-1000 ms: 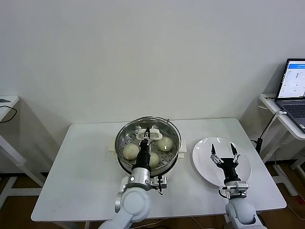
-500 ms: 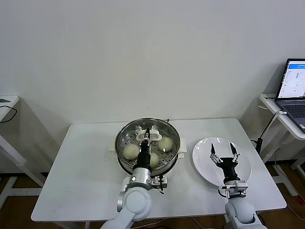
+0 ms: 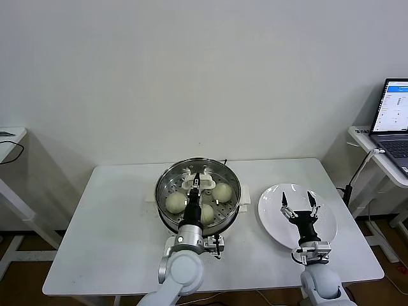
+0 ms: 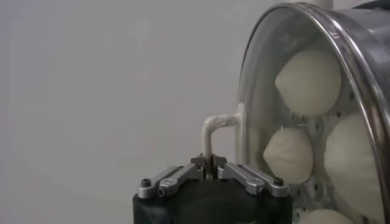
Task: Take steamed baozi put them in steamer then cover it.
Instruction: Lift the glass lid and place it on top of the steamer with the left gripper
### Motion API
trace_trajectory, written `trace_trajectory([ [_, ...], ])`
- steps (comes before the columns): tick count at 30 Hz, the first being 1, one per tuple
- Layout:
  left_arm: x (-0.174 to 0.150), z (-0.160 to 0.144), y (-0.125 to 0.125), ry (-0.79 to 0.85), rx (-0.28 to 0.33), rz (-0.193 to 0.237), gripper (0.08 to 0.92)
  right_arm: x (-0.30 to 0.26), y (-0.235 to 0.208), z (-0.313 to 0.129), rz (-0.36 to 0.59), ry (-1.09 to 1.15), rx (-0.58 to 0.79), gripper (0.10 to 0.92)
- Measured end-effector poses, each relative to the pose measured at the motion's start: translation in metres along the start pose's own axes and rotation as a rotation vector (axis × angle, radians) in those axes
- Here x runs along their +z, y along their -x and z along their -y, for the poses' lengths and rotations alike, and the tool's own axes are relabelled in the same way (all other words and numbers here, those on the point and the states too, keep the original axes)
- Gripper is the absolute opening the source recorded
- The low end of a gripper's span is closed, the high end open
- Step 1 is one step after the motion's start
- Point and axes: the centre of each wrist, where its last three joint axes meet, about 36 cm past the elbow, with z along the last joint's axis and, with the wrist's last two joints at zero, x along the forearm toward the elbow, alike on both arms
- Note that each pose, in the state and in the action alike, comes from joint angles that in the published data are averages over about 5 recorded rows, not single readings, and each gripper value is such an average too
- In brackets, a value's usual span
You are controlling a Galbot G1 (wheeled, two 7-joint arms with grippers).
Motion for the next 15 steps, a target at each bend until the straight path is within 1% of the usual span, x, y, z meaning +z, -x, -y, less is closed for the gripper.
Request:
trace_trajectory([
  [11,0.002,0.0022,0.0024,0.019,0.003,-0.003,0.181,0.0012,-0.001,-0.0017,-0.001,0.001,-0.005,0.823],
  [14,0.0024,0.0013,0.0022,0.019,0.004,-0.003,0.217,0.0016,-0.0014,-0.0031,-0.003,0.001,-0.009,0.823],
  [15,0.0028,0.0008,0.0023,0.019,0.004,-0.004,0.24,0.0019,-0.0017,-0.0035,-0.003,0.001,-0.01,0.823],
])
